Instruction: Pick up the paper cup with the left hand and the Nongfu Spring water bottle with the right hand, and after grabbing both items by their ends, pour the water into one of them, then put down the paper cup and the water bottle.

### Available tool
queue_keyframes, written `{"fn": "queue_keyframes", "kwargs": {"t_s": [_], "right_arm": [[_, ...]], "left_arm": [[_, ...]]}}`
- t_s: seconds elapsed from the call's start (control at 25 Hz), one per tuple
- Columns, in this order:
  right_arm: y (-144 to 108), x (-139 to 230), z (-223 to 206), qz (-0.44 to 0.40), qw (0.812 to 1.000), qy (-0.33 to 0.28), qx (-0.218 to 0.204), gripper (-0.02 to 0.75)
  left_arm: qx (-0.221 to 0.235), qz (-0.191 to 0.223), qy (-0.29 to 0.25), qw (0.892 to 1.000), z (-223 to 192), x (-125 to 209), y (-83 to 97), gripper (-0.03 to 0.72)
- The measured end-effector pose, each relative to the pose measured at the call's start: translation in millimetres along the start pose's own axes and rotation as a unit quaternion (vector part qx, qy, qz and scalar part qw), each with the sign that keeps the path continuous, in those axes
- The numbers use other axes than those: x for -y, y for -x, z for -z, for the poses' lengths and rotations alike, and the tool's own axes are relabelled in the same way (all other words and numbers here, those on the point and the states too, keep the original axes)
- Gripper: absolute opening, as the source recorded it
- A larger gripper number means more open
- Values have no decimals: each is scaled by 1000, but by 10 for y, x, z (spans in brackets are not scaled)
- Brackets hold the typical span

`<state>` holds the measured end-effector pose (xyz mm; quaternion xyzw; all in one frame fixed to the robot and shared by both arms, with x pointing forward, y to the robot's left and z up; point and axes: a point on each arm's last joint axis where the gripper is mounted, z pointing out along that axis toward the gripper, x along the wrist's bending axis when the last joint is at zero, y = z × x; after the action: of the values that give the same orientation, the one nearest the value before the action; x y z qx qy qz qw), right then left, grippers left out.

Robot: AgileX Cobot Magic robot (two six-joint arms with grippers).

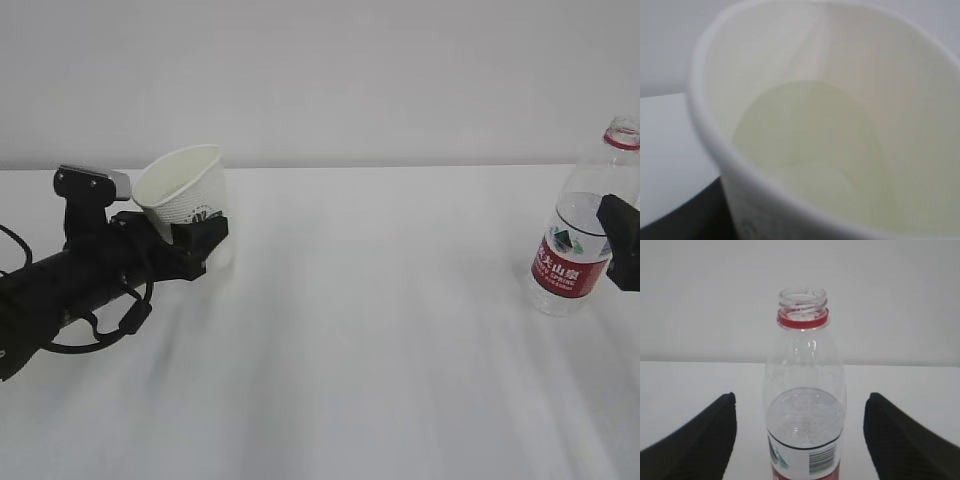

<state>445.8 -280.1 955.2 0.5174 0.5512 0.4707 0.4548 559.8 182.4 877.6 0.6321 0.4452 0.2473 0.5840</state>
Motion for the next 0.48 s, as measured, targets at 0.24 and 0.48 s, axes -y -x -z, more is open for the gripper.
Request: {"fn": "queue_keyframes", "kwargs": {"t_s": [0.24, 0.48], "right_arm": [[-1, 0, 0, 1, 1000, 0, -1, 594], [-1, 0, 0, 1, 1000, 0, -1, 594]], "left_arm": [[-63, 1, 10, 998, 38, 0, -118, 474], [-114, 16, 23, 993, 57, -19, -211, 474]]}}
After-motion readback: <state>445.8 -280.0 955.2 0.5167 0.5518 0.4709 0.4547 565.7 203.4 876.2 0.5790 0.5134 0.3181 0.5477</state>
